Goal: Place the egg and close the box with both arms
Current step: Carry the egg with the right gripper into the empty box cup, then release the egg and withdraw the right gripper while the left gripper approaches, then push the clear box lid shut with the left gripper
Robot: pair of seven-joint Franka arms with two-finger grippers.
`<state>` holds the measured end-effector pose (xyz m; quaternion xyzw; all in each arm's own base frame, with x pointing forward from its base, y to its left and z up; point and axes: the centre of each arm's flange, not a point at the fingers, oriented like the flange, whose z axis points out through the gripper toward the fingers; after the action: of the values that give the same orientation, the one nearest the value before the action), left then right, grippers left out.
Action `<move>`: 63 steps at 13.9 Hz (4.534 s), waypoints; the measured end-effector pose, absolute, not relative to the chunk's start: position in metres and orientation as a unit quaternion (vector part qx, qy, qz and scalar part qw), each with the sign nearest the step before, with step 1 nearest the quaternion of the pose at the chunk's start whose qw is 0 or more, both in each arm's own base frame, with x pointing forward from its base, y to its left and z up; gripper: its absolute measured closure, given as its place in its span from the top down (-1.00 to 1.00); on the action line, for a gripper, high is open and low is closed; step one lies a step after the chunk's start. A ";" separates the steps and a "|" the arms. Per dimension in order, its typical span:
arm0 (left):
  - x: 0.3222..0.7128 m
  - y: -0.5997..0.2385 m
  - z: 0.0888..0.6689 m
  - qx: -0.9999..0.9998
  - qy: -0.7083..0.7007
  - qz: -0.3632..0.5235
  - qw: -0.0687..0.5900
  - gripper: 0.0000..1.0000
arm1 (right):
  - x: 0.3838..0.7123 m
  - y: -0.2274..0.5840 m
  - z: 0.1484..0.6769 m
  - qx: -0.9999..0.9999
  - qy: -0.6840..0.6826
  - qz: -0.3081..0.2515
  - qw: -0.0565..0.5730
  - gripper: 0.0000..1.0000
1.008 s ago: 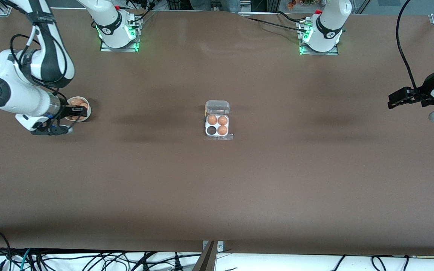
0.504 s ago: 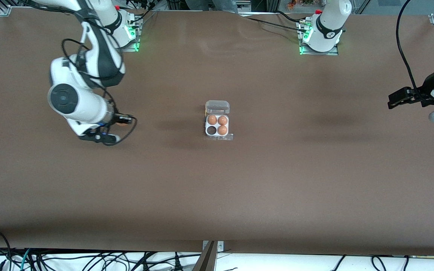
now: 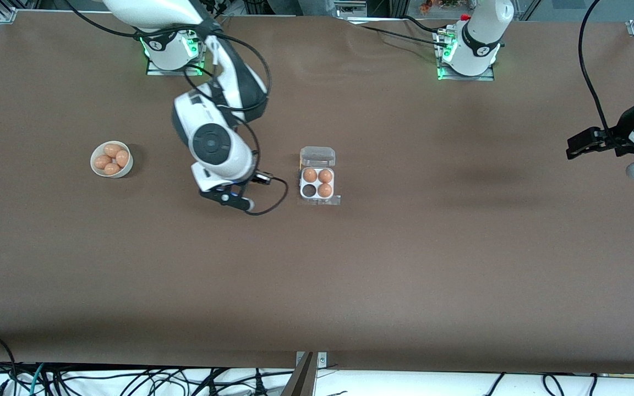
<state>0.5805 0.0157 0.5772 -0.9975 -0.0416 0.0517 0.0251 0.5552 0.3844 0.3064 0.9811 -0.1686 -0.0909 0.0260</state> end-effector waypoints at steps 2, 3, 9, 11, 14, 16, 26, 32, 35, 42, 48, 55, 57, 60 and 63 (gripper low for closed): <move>0.582 0.016 0.575 -0.997 -0.042 0.054 0.025 1.00 | 0.550 0.420 0.294 0.980 -0.180 -0.079 0.022 -0.05; 0.582 0.016 0.574 -0.997 -0.041 0.055 0.025 1.00 | 0.547 0.436 0.287 0.980 -0.186 -0.070 0.017 -0.05; 0.582 0.015 0.573 -0.997 -0.041 0.055 0.025 1.00 | 0.531 0.487 0.253 0.976 -0.212 -0.041 -0.023 -0.05; 0.582 0.015 0.573 -0.997 -0.041 0.055 0.025 1.00 | 0.532 0.488 0.247 0.976 -0.213 -0.039 -0.026 -0.05; 0.582 0.014 0.573 -0.997 -0.040 0.056 0.025 1.00 | 0.530 0.489 0.240 0.976 -0.214 -0.042 -0.023 -0.05; 0.583 0.013 0.573 -0.997 -0.039 0.056 0.025 1.00 | 0.527 0.492 0.237 0.976 -0.212 -0.045 -0.023 -0.05; 0.583 -0.001 0.571 -0.998 -0.027 0.057 0.026 1.00 | 0.525 0.498 0.231 0.974 -0.219 -0.048 -0.038 0.47; 0.577 -0.049 0.564 -0.996 -0.007 0.081 0.029 1.00 | 0.538 0.499 0.244 0.973 -0.222 -0.025 -0.058 1.00; 0.570 -0.111 0.549 -0.994 0.007 0.104 0.040 1.00 | 0.560 0.482 0.255 0.976 -0.210 0.002 -0.054 1.00; 0.540 -0.212 0.502 -0.978 0.034 0.201 0.032 0.08 | 0.610 0.400 0.304 0.988 -0.152 0.004 -0.013 1.00; 0.514 -0.280 0.466 -0.963 -0.005 0.269 0.022 -0.59 | 0.639 0.290 0.365 0.993 -0.107 -0.044 0.010 1.00; 0.488 -0.368 0.376 -0.932 -0.011 0.362 0.014 -0.96 | 0.621 0.144 0.463 0.997 -0.060 -0.036 -0.024 1.00; 0.490 -0.388 0.357 -0.930 -0.007 0.367 0.003 -0.97 | 0.609 0.106 0.493 0.997 -0.064 -0.033 -0.017 1.00; 0.490 -0.417 0.330 -0.933 -0.010 0.359 -0.019 -0.97 | 0.591 0.065 0.539 0.999 -0.039 -0.019 -0.010 1.00; 0.484 -0.446 0.304 -0.941 -0.026 0.336 -0.025 -0.97 | 0.570 0.038 0.580 0.999 -0.044 -0.004 -0.008 1.00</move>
<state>0.4837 -0.4463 0.3040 -0.9410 -0.0261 0.3365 -0.0255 0.5703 0.0375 0.5800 0.9990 -0.0440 -0.0044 -0.0083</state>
